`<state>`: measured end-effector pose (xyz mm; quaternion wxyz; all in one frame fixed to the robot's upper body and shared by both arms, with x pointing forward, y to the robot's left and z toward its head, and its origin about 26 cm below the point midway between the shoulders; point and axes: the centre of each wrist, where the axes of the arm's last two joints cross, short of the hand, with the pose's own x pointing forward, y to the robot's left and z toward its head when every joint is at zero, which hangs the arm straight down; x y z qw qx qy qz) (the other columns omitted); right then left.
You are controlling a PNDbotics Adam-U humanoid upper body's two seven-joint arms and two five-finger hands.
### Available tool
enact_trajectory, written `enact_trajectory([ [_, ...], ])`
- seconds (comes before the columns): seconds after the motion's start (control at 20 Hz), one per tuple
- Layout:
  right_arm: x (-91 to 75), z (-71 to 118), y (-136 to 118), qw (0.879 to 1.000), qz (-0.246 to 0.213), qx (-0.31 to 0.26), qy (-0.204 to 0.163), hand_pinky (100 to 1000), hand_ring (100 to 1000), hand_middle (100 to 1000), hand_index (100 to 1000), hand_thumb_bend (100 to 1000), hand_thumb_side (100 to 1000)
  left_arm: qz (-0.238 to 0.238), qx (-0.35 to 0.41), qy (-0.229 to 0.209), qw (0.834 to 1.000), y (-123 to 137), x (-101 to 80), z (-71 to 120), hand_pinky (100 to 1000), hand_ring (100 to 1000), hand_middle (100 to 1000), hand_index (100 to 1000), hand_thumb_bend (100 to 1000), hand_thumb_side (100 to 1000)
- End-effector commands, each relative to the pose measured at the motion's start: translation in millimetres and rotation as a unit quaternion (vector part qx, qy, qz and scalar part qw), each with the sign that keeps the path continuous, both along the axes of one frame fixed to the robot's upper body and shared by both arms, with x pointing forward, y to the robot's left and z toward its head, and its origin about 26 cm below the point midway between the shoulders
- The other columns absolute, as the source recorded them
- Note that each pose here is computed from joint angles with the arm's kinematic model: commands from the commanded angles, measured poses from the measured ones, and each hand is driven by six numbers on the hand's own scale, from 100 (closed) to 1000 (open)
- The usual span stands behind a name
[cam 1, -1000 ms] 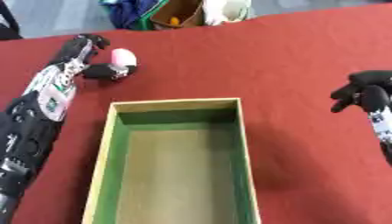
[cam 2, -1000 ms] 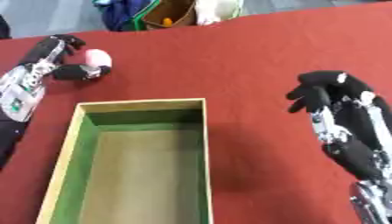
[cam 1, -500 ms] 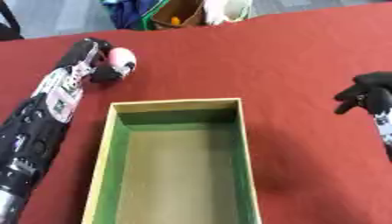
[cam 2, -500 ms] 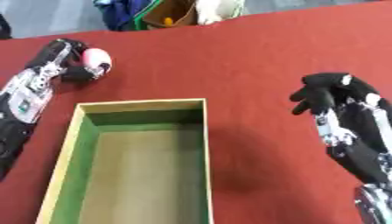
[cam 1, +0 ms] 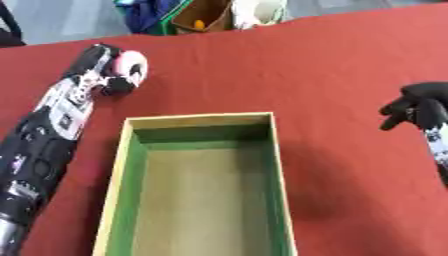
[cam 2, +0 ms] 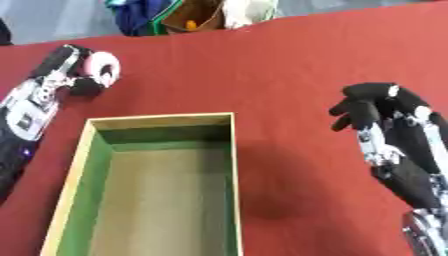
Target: Pick up objects on the table and place them in the box.
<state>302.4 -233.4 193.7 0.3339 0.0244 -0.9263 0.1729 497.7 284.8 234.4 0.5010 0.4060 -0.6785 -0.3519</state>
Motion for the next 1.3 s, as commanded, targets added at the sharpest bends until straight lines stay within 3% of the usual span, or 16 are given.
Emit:
enact_trajectory([
  [0.05,-3.1,5.6,-2.0,1.0,-0.004,0.003,-0.009,487,594,531,705,100,484,0.0,-0.014,-0.053,0.998,5.1,-5.2,27.7,468,517,493,550,100,309],
  [0.65,-5.0,-0.9,-8.8,1.0,-0.011,0.025,0.009,490,594,532,704,100,476,-0.079,0.016,-0.195,0.977,-17.3,-38.6,76.3,400,416,417,474,100,367],
  [1.0,-6.0,-4.7,-10.5,0.999,-0.01,0.046,0.024,493,595,534,705,100,472,-0.185,0.01,-0.234,0.955,-52.7,-58.9,66.9,364,389,383,441,100,375],
  [1.3,-5.8,-4.4,-11.3,0.998,-0.007,0.06,0.031,495,597,537,704,100,470,-0.27,0.034,-0.225,0.936,-85.6,-83.0,53.5,303,343,386,443,100,409],
])
